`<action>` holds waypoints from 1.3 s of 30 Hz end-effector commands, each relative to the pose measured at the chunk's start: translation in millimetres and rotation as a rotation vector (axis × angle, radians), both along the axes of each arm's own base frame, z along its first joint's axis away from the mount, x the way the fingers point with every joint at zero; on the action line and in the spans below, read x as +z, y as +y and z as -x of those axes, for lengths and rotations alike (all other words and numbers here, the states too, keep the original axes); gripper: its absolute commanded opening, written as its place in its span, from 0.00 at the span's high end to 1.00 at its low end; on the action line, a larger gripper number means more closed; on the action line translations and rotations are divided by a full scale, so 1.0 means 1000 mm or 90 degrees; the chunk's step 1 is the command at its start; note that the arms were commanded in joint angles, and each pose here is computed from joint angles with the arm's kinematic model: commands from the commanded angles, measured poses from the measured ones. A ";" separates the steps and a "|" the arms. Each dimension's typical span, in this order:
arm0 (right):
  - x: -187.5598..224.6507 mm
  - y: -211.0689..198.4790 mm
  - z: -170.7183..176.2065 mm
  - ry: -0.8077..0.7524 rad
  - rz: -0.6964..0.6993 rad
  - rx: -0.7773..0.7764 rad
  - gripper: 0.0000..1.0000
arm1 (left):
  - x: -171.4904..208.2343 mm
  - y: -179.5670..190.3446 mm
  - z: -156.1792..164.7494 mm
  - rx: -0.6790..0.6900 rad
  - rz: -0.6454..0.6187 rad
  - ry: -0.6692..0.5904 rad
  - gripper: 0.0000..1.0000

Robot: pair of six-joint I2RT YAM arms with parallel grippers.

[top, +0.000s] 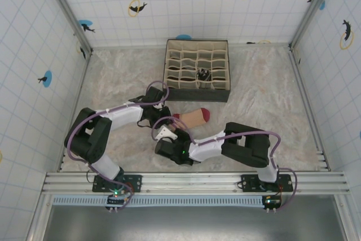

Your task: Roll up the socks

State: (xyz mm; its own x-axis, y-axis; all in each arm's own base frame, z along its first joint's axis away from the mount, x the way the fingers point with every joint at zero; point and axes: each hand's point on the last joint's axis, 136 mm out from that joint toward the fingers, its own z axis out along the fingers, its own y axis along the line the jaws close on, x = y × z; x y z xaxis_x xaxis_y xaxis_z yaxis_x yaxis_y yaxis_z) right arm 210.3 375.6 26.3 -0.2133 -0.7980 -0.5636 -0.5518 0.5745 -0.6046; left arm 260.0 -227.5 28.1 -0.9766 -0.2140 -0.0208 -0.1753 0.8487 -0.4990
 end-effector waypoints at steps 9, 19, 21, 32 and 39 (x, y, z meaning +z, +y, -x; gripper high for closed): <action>-0.053 -0.039 0.011 0.236 -0.055 -0.050 1.00 | 0.014 0.010 0.005 0.000 -0.010 -0.008 0.32; -0.069 -0.048 0.018 0.382 -0.116 -0.081 1.00 | 0.033 0.027 -0.007 0.038 -0.011 -0.056 0.20; -0.071 -0.049 0.021 0.421 -0.142 -0.087 1.00 | 0.032 0.037 -0.008 0.062 -0.019 -0.054 0.20; -0.075 -0.046 0.030 0.607 -0.310 -0.132 1.00 | 0.036 0.053 -0.014 0.120 -0.016 -0.077 0.21; -0.062 -0.047 0.029 0.734 -0.528 -0.200 1.00 | 0.042 0.041 -0.013 0.116 0.050 -0.101 0.23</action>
State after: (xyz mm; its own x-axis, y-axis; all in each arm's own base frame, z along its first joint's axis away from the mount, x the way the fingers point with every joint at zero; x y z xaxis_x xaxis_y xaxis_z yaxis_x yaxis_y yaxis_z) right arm 236.7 369.0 26.2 -0.8106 -0.1492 -0.5662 -0.5095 0.6563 0.5565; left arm 272.6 -179.4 66.3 -0.9108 -0.3831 -0.1537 -0.2465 0.8035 -0.5418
